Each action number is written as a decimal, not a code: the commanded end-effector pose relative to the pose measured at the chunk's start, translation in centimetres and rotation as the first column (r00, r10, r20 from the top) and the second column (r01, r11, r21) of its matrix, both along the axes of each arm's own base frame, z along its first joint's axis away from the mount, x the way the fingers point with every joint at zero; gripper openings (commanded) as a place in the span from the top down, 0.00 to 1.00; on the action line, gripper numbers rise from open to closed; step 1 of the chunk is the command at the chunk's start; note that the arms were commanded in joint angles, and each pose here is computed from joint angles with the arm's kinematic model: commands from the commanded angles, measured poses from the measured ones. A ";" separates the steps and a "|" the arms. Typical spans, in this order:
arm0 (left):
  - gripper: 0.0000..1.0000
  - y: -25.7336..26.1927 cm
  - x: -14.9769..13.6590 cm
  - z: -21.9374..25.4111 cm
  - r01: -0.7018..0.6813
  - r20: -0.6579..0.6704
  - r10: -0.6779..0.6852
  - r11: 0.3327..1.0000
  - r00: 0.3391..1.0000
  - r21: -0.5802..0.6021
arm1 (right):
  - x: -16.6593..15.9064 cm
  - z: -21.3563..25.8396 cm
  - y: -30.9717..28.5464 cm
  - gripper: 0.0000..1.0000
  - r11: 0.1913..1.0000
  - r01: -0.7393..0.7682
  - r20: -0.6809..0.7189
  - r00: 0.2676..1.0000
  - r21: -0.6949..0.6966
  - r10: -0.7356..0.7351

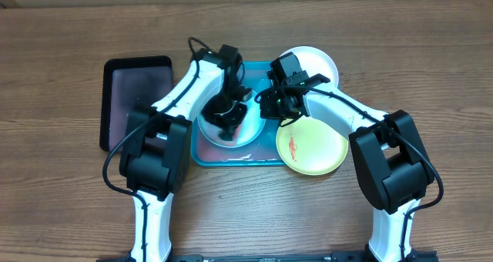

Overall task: Clean dirty plates on tray and stack at the side
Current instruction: 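Scrub the light-blue plate with the sponge while right gripper holds rim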

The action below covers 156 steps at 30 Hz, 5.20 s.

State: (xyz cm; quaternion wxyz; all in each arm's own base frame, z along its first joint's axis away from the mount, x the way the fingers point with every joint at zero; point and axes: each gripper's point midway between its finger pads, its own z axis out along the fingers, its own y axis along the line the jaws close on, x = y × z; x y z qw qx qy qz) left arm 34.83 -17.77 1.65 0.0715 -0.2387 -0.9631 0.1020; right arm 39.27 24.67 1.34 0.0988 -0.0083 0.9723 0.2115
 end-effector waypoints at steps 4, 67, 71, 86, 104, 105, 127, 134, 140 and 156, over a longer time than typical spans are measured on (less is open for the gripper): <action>0.96 -1.6 5.0 -0.1 -0.161 0.192 0.163 0.987 0.968 -0.023 | 0.3 0.5 0.5 0.96 1.000 0.015 -0.011 1.000 0.026 -0.015; 0.96 2.6 9.4 0.2 -0.413 0.417 0.334 0.904 0.845 0.114 | 0.2 0.4 0.3 0.96 1.000 0.019 -0.020 1.000 0.021 -0.019; 0.94 7.9 9.6 1.4 -0.583 0.571 0.349 0.757 0.743 0.296 | 0.2 0.4 0.3 0.96 1.000 0.020 -0.019 1.000 0.019 -0.020; 0.96 -2.7 0.9 0.5 -0.194 -0.028 0.192 0.976 0.981 -0.100 | 0.3 0.4 0.3 0.96 1.000 0.020 -0.017 1.000 0.020 -0.019; 0.96 6.9 6.8 0.1 -0.538 0.391 0.420 0.798 0.819 0.271 | 0.3 0.4 0.3 0.96 1.000 0.020 -0.016 1.000 0.020 -0.020; 0.96 6.5 5.8 -0.1 -0.522 0.342 0.425 0.807 0.838 0.276 | 0.3 0.5 0.3 0.96 1.000 0.020 -0.015 1.000 0.021 -0.020; 0.96 3.7 5.0 -0.5 -0.493 0.225 0.454 0.854 0.862 0.167 | 0.3 0.5 0.4 0.96 1.000 0.020 -0.014 1.000 0.021 -0.020; 0.96 3.1 -0.4 -0.1 -0.435 0.046 0.439 0.859 0.897 0.271 | 0.4 0.5 0.4 0.96 1.000 0.020 -0.009 1.000 0.024 -0.020; 0.96 0.0 -1.0 0.1 -0.272 -0.055 0.279 0.957 0.959 0.104 | 0.4 0.5 0.4 0.96 1.000 0.020 -0.010 1.000 0.024 -0.020; 0.96 7.0 9.5 2.6 -0.633 0.531 0.447 0.737 0.720 0.237 | 0.2 0.4 0.3 0.96 1.000 0.020 -0.018 1.000 0.020 -0.020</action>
